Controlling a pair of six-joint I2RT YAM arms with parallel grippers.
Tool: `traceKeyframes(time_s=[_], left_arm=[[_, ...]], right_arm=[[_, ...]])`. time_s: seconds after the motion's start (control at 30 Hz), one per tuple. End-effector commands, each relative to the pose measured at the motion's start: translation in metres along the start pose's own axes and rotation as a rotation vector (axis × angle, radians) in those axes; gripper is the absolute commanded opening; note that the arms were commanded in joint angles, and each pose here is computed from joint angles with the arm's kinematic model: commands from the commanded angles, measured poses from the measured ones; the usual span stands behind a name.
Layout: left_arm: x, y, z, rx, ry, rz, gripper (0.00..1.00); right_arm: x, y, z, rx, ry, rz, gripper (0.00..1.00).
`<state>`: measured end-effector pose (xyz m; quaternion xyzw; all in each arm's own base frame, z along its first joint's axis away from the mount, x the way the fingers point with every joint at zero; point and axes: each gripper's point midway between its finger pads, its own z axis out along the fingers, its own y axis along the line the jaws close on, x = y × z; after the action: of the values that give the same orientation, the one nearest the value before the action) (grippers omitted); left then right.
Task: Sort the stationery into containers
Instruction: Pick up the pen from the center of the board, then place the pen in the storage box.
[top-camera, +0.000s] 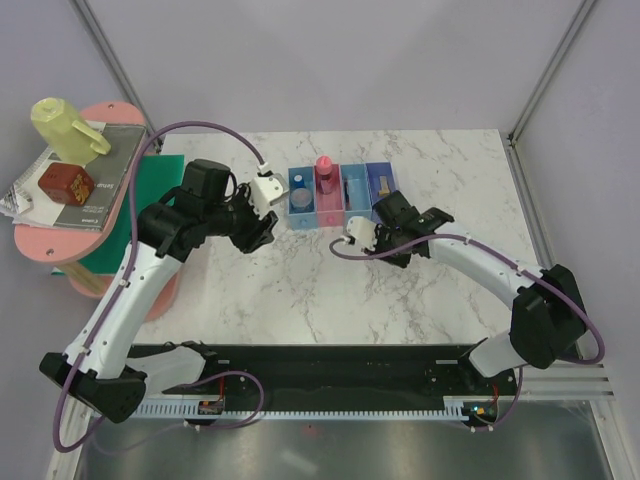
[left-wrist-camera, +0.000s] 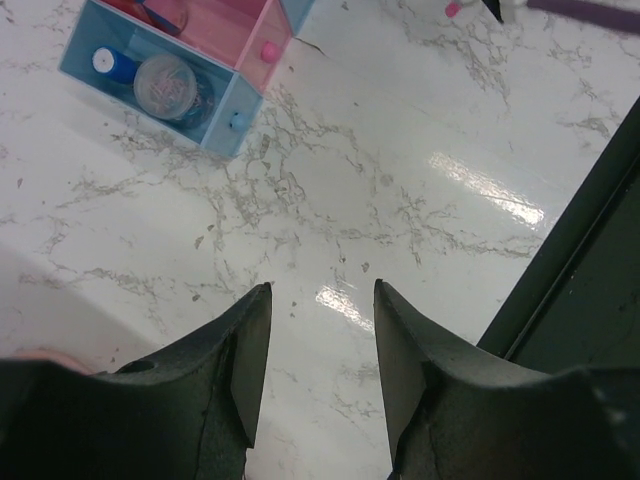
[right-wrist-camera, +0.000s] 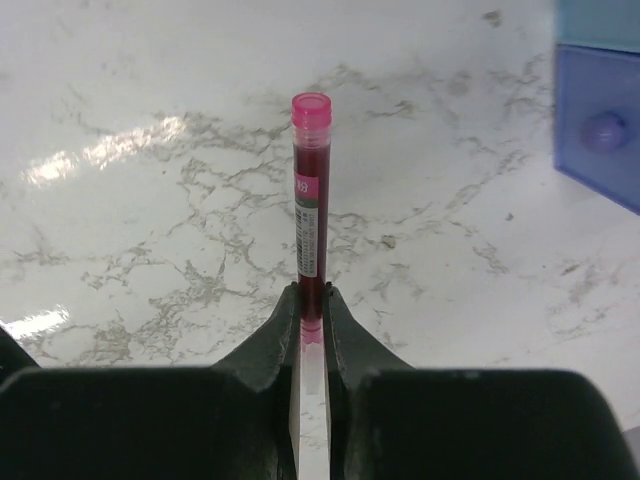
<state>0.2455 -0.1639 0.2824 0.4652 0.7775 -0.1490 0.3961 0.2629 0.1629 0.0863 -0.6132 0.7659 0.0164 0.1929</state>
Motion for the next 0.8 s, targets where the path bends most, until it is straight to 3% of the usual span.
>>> traceKeyframes(time_s=[0.0,0.07,0.23,0.37,0.47,0.77], left_arm=[[0.011,-0.005,-0.006,0.002,0.012,0.039,0.53],[0.015,-0.006,-0.005,0.006,0.021,0.039,0.53],[0.022,-0.011,-0.005,0.022,0.032,0.035,0.53],[0.03,-0.02,-0.002,0.058,0.041,0.005,0.53],[0.039,-0.026,0.003,0.082,0.061,-0.008,0.53],[0.048,-0.027,0.009,0.098,0.093,-0.01,0.53]], right_arm=[[-0.05,-0.023,-0.033,0.046,-0.121,0.245,0.0],[-0.066,-0.033,-0.04,0.047,-0.159,0.296,0.0],[-0.135,-0.079,-0.075,0.021,-0.397,0.495,0.0],[-0.163,-0.124,-0.083,-0.02,-0.542,0.686,0.0],[-0.176,-0.151,-0.07,-0.044,-0.607,0.787,0.0],[-0.188,-0.193,-0.007,-0.06,-0.692,0.868,0.0]])
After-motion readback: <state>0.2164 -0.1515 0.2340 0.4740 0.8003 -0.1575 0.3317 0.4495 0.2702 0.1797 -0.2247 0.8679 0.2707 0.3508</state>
